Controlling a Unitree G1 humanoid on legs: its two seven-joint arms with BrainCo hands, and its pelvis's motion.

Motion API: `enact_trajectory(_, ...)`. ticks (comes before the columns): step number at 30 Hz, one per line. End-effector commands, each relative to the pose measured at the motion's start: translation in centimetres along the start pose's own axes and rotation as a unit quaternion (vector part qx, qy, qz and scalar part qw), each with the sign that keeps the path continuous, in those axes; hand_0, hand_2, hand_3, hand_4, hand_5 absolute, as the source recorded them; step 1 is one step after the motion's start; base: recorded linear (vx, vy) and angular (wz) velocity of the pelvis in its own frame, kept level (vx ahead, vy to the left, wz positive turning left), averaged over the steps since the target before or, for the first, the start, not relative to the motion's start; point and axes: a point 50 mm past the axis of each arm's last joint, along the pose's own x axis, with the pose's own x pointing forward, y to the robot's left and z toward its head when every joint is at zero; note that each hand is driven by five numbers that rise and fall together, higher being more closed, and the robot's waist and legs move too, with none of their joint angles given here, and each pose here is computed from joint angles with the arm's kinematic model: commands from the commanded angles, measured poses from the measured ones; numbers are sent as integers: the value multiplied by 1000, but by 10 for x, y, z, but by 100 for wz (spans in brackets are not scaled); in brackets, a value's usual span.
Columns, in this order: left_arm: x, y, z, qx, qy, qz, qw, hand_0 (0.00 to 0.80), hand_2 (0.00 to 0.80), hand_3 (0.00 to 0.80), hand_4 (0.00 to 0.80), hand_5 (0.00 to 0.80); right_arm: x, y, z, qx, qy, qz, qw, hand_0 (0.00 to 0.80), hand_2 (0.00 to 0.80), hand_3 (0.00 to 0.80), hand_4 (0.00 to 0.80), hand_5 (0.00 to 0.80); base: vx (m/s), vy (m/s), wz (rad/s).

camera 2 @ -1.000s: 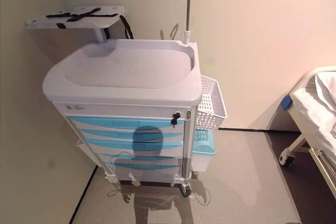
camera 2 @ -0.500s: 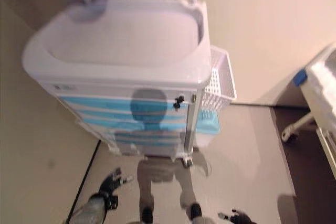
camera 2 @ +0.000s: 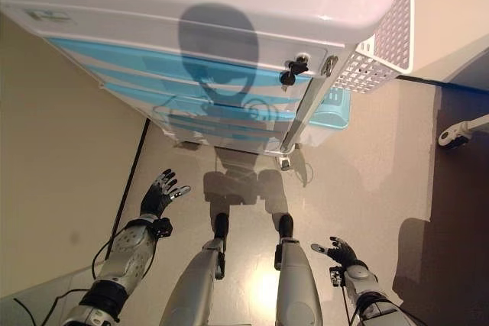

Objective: Open the drawer and pick up the medicine

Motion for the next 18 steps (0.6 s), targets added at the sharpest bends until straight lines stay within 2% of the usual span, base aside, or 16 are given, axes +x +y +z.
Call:
enact_trajectory(1, 1, -10, 31, -87, -85, 6, 993, 0, 0, 0, 0, 0, -3, -3, -6, 9, -7, -10, 1000, 0, 0, 0, 0, 0, -58, 8, 9)
enact_trajectory(7, 10, -20, 45, -215, -110, -16, 970, 0, 0, 0, 0, 0, -2, -5, 1, 15, -21, -11, 1000, 0, 0, 0, 0, 0, -6, 1, 0)
enact_trajectory(8, 13, -24, 53, -262, -125, -25, 957, 0, 0, 0, 0, 0, -2, -6, 2, 12, -23, -10, 1000, 0, 0, 0, 0, 0, 0, 0, 0)
enact_trajectory(18, 30, -49, 89, -371, -167, -81, 910, 0, 0, 0, 0, 0, -1, -5, 8, -2, -28, 2, 1000, 0, 0, 0, 0, 0, 27, -6, -1)
